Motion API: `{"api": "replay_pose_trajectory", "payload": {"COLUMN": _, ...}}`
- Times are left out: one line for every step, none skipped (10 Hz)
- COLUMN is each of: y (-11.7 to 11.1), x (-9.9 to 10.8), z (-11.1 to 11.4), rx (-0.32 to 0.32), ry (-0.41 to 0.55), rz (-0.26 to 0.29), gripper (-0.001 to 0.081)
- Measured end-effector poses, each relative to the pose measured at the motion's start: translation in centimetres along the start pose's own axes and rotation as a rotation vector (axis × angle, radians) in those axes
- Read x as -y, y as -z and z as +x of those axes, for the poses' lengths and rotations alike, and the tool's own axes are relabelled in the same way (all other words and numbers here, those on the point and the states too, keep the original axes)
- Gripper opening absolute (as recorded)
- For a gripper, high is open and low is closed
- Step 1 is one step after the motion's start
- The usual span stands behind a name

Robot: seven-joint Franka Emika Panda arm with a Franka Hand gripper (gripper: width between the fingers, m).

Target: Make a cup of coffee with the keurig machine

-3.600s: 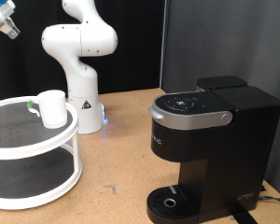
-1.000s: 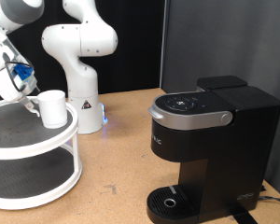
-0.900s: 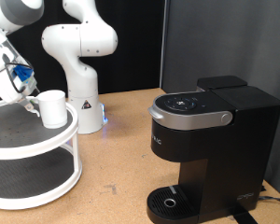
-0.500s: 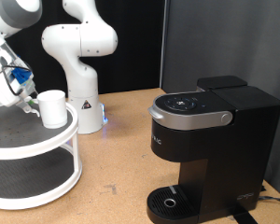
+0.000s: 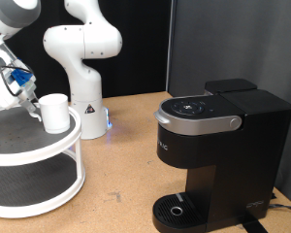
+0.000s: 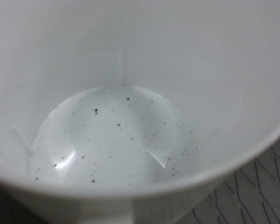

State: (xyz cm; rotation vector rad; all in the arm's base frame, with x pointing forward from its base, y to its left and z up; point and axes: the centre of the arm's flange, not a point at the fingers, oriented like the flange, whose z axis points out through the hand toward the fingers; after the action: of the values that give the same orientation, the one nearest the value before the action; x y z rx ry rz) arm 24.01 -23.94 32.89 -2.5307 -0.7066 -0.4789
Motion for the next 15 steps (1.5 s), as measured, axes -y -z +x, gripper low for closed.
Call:
{"api": "replay_pose_trajectory", "payload": {"y": 0.1, "x": -0.1, "z": 0.1, "rx": -0.005, "ry": -0.001, "rz": -0.001, "gripper": 0.027}}
{"api": "replay_pose_trajectory", "payload": {"y": 0.2, "x": -0.1, "z": 0.3, "rx": -0.01, "ry": -0.004, "rz": -0.003, "gripper": 0.009}}
{"api": "replay_pose_trajectory", "payload": {"y": 0.3, "x": -0.2, "z": 0.3, "rx": -0.011, "ry": -0.006, "rz": -0.004, "gripper": 0.009}}
{"api": "replay_pose_trajectory", "payload": {"y": 0.5, "x": -0.2, "z": 0.4, "rx": -0.012, "ry": -0.01, "rz": -0.002, "gripper": 0.0066}}
{"api": "replay_pose_trajectory", "payload": {"y": 0.8, "x": -0.2, "z": 0.5, "rx": -0.013, "ry": -0.009, "rz": 0.004, "gripper": 0.0066}}
{"api": "replay_pose_trajectory", "payload": {"y": 1.3, "x": -0.2, "z": 0.6, "rx": -0.016, "ry": -0.008, "rz": 0.011, "gripper": 0.0066}}
{"api": "replay_pose_trajectory", "payload": {"y": 2.0, "x": -0.1, "z": 0.9, "rx": -0.02, "ry": -0.011, "rz": 0.019, "gripper": 0.0066}}
{"api": "replay_pose_trajectory", "payload": {"y": 2.9, "x": 0.0, "z": 1.3, "rx": -0.024, "ry": -0.021, "rz": 0.025, "gripper": 0.0066}}
{"api": "replay_pose_trajectory", "payload": {"y": 3.9, "x": 0.2, "z": 1.8, "rx": -0.026, "ry": -0.034, "rz": 0.034, "gripper": 0.0066}}
{"api": "replay_pose_trajectory", "payload": {"y": 4.9, "x": 0.4, "z": 2.3, "rx": -0.025, "ry": -0.046, "rz": 0.044, "gripper": 0.0066}}
{"api": "replay_pose_trajectory", "payload": {"y": 5.9, "x": 0.7, "z": 2.7, "rx": -0.022, "ry": -0.053, "rz": 0.065, "gripper": 0.0066}}
{"api": "replay_pose_trajectory", "payload": {"y": 6.8, "x": 1.0, "z": 2.9, "rx": -0.017, "ry": -0.056, "rz": 0.092, "gripper": 0.0066}}
{"api": "replay_pose_trajectory", "payload": {"y": 6.6, "x": 0.9, "z": 2.9, "rx": -0.018, "ry": -0.057, "rz": 0.084, "gripper": 0.0066}}
{"api": "replay_pose_trajectory", "payload": {"y": 6.3, "x": 0.9, "z": 3.0, "rx": -0.028, "ry": -0.079, "rz": 0.084, "gripper": 0.0066}}
{"api": "replay_pose_trajectory", "payload": {"y": 5.8, "x": 1.0, "z": 3.6, "rx": -0.059, "ry": -0.119, "rz": 0.087, "gripper": 0.0066}}
